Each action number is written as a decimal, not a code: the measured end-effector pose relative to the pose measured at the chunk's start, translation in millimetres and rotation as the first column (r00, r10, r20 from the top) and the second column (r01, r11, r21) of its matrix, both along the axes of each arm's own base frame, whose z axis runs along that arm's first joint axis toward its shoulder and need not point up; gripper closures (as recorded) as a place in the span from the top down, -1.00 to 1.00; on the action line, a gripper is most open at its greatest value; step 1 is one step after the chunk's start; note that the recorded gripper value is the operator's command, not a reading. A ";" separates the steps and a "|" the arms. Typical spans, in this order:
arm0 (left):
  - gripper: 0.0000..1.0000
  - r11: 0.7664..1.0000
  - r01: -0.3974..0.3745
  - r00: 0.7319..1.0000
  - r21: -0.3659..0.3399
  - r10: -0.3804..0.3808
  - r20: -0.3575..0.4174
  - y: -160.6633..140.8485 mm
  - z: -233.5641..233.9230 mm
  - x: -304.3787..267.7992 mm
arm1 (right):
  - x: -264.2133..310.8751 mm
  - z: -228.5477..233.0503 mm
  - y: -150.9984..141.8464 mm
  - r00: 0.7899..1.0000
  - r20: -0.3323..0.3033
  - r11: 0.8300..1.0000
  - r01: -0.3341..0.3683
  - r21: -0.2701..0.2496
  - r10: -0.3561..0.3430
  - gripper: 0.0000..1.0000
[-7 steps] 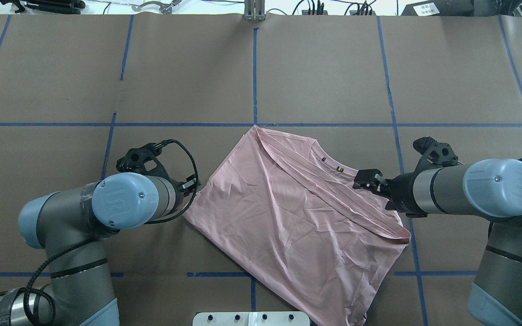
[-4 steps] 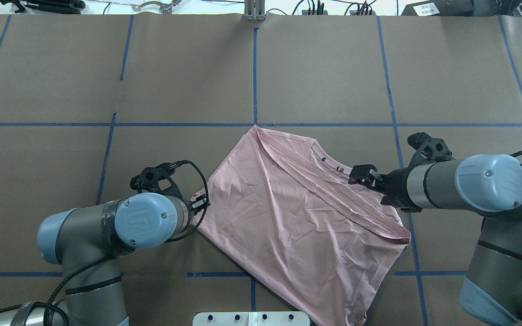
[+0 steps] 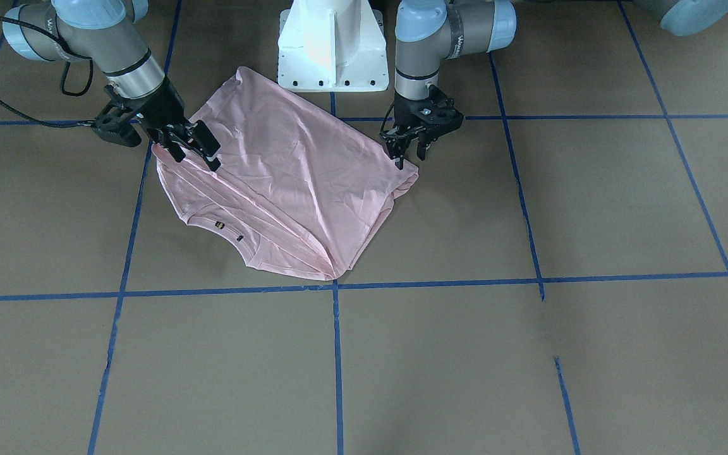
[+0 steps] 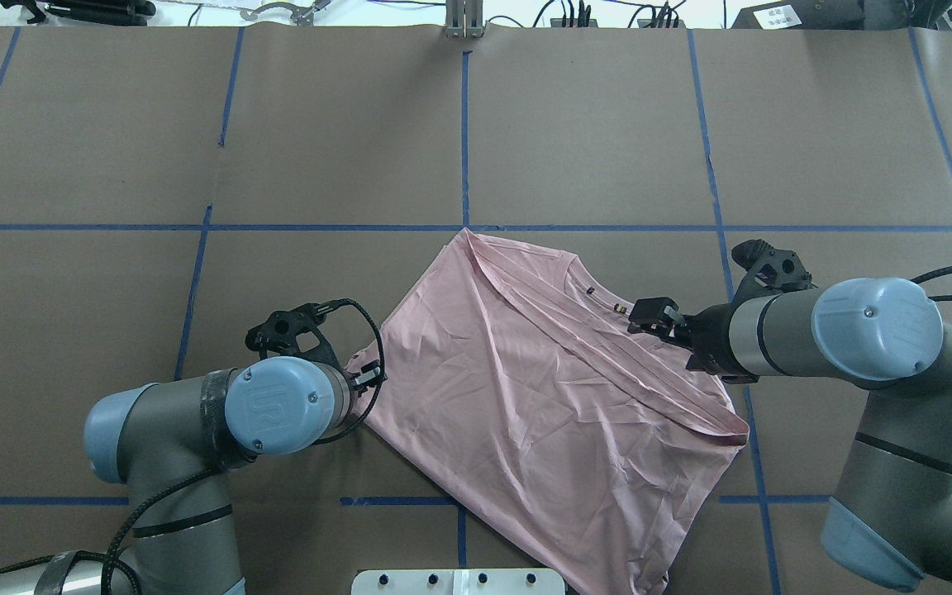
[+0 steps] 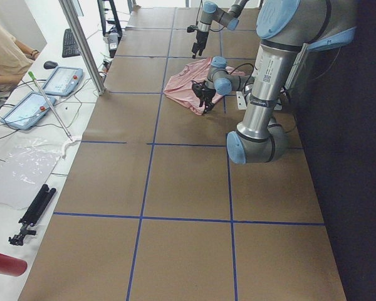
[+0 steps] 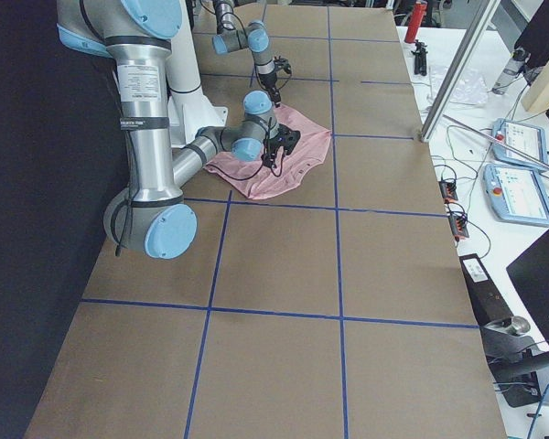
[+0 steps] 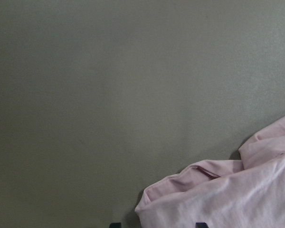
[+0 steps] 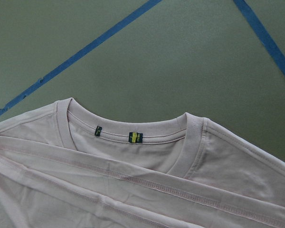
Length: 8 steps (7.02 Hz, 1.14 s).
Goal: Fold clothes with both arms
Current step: 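Move the right gripper to the collar while the left gripper approaches the near corner, then pull the collar with the right gripper while the left gripper drags the far corner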
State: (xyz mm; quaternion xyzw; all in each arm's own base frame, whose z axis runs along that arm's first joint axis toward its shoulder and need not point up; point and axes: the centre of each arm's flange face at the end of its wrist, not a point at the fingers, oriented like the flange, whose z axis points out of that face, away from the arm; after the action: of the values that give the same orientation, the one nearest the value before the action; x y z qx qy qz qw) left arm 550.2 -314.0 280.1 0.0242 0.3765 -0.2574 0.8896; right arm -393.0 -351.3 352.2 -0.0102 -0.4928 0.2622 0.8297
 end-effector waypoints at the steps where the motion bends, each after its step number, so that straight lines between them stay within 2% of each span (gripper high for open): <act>1: 0.03 1.000 0.000 1.000 -0.002 0.000 0.008 -0.8 3.3 2.4 | -0.7 0.5 -0.6 1.000 -0.001 1.000 -0.001 0.000 0.001 1.00; 2: -0.28 1.000 0.000 1.000 -0.003 0.000 0.012 -1.2 4.9 3.4 | -1.0 0.3 -0.7 1.000 -0.001 1.000 -0.001 0.000 0.001 1.00; 3: -0.41 1.000 0.001 1.000 -0.004 -0.001 0.012 -1.9 4.7 3.1 | -0.8 -0.2 -1.0 1.000 0.000 1.000 -0.001 0.000 0.001 1.00; 6: -0.41 1.000 0.002 1.000 -0.006 -0.002 0.019 -3.1 8.0 5.0 | -0.5 -0.8 -1.3 1.000 0.003 1.000 0.000 0.000 0.000 1.00; 7: -0.72 1.000 0.003 1.000 -0.006 -0.003 0.020 -3.6 8.4 4.9 | -0.1 -0.8 -1.6 1.000 0.004 1.000 0.000 0.000 0.000 1.00; 8: -0.54 1.000 0.004 1.000 -0.006 -0.004 0.021 -4.1 8.6 4.8 | 0.2 -0.3 -1.8 1.000 0.003 1.000 -0.001 0.000 0.001 1.00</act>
State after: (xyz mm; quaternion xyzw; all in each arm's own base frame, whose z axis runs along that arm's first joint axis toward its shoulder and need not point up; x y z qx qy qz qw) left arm 554.9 -318.0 288.6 0.0250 0.3664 -0.2600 0.8930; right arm -392.8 -353.1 351.8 -0.0106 -0.4942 0.2625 0.8287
